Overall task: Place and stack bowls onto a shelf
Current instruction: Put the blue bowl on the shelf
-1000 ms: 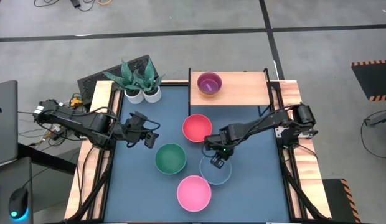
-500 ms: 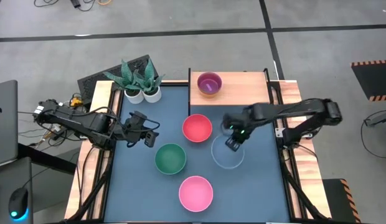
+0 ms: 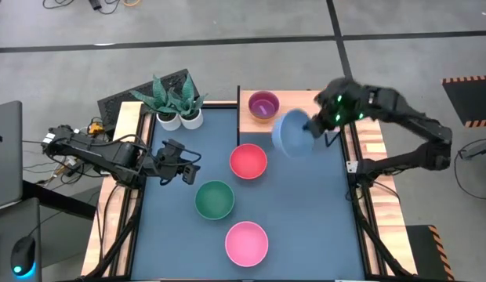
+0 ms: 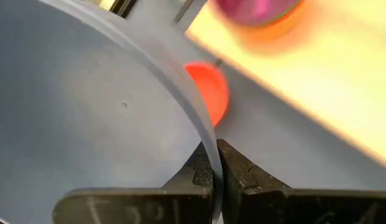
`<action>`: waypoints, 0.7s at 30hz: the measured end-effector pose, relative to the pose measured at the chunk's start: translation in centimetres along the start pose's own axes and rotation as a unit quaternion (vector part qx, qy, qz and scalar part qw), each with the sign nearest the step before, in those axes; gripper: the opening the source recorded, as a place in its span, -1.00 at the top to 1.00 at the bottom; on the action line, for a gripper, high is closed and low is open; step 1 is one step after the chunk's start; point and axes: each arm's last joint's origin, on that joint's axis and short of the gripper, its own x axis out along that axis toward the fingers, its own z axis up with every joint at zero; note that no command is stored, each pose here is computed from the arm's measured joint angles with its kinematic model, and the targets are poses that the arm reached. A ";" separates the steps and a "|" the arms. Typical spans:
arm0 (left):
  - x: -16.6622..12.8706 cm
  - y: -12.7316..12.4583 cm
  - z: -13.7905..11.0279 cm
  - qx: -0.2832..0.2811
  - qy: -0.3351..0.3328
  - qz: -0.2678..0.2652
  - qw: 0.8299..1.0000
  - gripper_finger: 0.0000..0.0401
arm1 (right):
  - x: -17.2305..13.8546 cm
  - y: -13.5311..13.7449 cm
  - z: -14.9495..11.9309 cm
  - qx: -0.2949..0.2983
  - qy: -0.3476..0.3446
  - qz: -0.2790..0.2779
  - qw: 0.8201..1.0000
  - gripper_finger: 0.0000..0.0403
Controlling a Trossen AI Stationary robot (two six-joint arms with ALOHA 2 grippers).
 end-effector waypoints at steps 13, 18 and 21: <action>0.0 0.0 0.0 0.003 0.000 0.000 1.000 -0.04 | -0.2 -7.1 7.6 0.035 -0.023 -0.074 0.996 0.88; 0.0 0.0 0.0 0.004 0.000 0.000 1.000 -0.04 | 1.4 -10.7 8.7 0.089 0.028 -0.104 0.990 0.87; 0.0 0.0 0.0 0.004 0.000 0.000 1.000 -0.04 | 2.5 -12.3 9.0 0.106 0.070 -0.120 0.985 0.87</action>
